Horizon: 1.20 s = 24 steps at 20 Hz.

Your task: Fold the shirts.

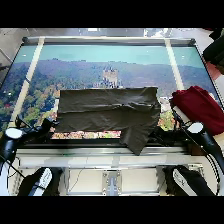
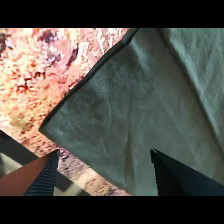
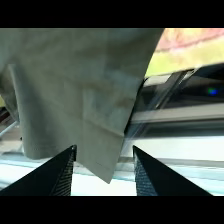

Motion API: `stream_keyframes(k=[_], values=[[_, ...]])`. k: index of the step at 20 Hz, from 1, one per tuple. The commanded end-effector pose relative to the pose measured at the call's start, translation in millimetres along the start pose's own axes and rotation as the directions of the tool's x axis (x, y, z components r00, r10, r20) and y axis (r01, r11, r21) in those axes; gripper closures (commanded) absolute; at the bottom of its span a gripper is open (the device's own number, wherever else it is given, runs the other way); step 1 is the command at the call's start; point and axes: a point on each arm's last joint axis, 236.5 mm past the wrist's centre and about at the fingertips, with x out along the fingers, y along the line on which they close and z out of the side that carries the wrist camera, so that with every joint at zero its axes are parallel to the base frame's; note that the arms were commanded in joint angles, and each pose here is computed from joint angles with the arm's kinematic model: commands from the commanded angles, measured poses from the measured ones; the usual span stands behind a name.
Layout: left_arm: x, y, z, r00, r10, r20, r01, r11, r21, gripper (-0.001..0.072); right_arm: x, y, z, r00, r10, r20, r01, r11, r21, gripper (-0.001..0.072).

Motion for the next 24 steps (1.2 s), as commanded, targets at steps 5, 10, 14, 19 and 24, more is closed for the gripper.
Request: stream_keyframes(k=[5, 10, 14, 19, 24], values=[[33.8, 8.4, -5.4, 0.998, -0.042, -0.037, 0.031, 0.966, -0.258, 0.0074, 40.3, 10.6, -21.4, 0.996, 0.026, -0.091, -0.025, 1.0, 0.01, 0.0318], [40.0, 14.3, 11.1, 0.999, -0.025, 0.024, 0.031, 0.962, -0.27, 0.0075, 50.4, 15.5, -11.4, 0.998, 0.039, -0.057, -0.037, 0.999, 0.034, 0.0342], [39.9, 13.6, 14.9, 0.999, -0.028, 0.04, 0.038, 0.961, -0.276, 0.0151, 49.9, 17.5, -7.7, 0.998, 0.045, -0.042, -0.044, 0.999, 0.025, 0.0499], [39.8, 13.5, 14.8, 0.999, -0.028, 0.04, 0.038, 0.96, -0.276, 0.0151, 2.3, 8.2, 1.0, 0.99, -0.087, -0.107, 0.065, 0.979, -0.195, 0.0214], [39.9, 13.8, 14.7, 0.999, -0.028, 0.039, 0.038, 0.961, -0.276, 0.0151, -27.1, -26.5, 13.4, 0.977, -0.213, 0.02, 0.214, 0.972, -0.1, 0.0214]])
